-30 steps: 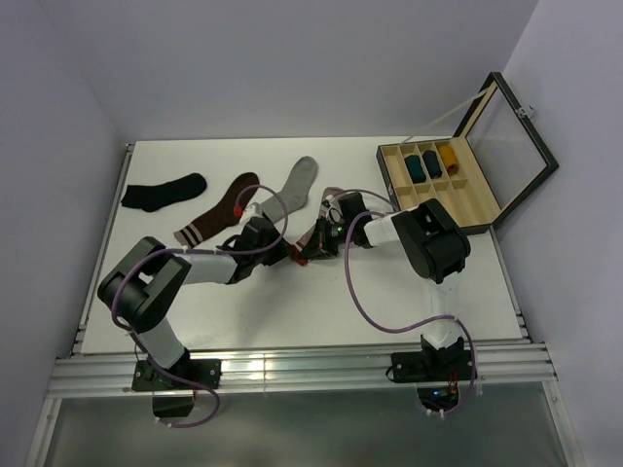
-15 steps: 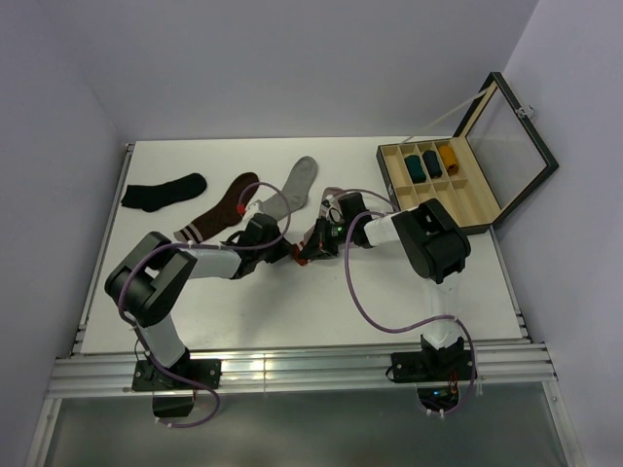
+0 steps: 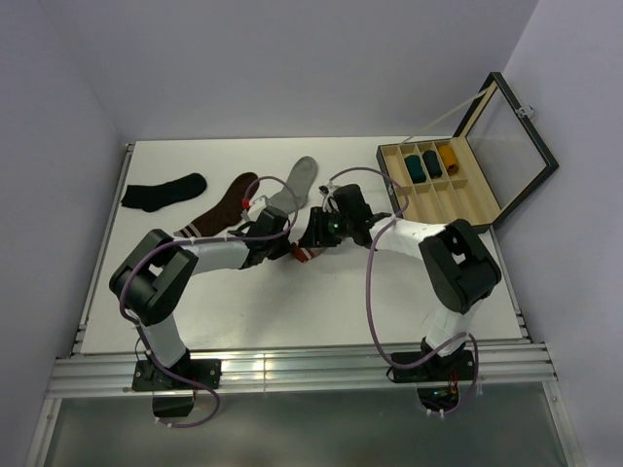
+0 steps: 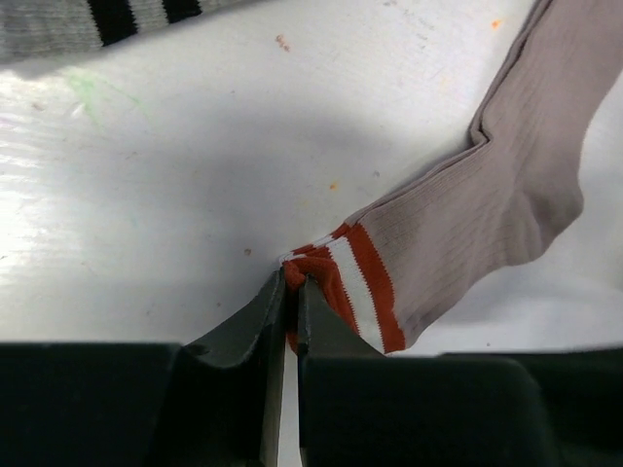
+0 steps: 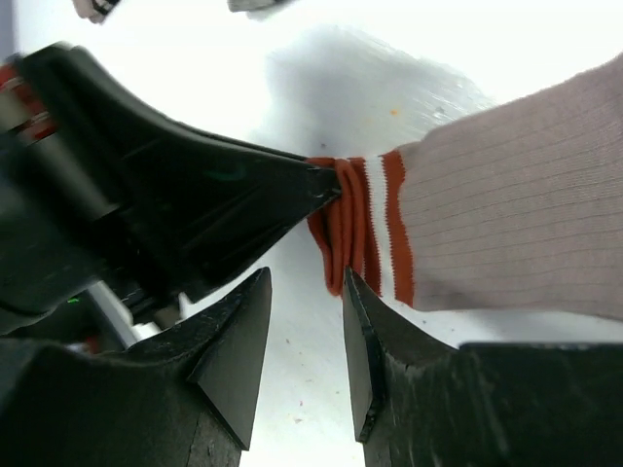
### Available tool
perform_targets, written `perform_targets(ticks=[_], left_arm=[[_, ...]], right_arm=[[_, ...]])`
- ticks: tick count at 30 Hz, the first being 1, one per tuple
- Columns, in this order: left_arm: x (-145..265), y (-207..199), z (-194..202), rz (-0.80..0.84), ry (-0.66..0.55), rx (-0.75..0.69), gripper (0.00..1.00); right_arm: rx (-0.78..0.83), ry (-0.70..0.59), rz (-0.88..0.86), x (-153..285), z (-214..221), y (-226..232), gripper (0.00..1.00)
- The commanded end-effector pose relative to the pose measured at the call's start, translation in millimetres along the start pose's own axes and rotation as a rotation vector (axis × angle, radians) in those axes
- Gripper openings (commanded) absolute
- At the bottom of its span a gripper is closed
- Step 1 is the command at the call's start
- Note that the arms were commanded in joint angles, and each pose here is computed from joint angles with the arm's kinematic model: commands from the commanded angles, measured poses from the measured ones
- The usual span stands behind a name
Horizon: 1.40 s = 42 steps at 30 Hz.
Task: Roll the socks
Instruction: Roll the sock at the center of the board.
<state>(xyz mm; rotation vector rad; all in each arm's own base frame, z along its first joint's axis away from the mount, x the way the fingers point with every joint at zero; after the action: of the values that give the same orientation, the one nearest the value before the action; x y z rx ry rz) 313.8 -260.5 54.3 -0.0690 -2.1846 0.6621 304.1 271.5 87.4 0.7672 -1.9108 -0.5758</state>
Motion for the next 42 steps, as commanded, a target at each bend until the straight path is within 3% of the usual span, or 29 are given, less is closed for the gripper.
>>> perform_targets(ticks=[1, 7, 23, 26, 27, 30, 33, 42], left_arm=[[6, 4, -4, -0.089, -0.008, -0.047, 0.07], [9, -2, -8, -0.117, -0.003, -0.062, 0.07], [5, -3, -6, -0.167, 0.031, -0.083, 0.07], [5, -3, -6, -0.174, 0.036, -0.085, 0.07], [5, -4, -7, -0.174, 0.037, -0.086, 0.07], [5, -4, -7, -0.177, 0.036, -0.087, 0.08], [9, -5, -10, -0.169, 0.021, -0.081, 0.13], [17, -10, -14, -0.106, -0.006, -0.052, 0.33]], right_arm=[[0.137, -0.064, 0.124, 7, 3, -3, 0.43], [0.264, -0.096, 0.173, 4, 16, 10, 0.42], [0.263, -0.048, 0.137, -23, 24, 7, 0.36], [0.253, -0.035, 0.139, -28, 25, 5, 0.33], [0.251, -0.035, 0.143, -29, 25, 4, 0.27], [0.203, -0.022, 0.153, -31, 29, -4, 0.12], [0.141, 0.01, 0.17, -31, 32, -15, 0.04], [-0.131, 0.12, 0.124, -30, 39, -42, 0.0]])
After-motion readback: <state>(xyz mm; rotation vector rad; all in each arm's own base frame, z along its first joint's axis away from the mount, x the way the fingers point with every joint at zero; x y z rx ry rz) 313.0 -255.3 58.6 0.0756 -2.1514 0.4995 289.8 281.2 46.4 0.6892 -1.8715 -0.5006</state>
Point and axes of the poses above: each gripper's point midway between its finger pads, its own x axis back along the fingers, its own y axis along the line the jaws close on, z = x × y, the point moved 4 cm from there along x, back along the fingers, and after that the axes turned 3 degrees about -x, right-handed, at the moved point
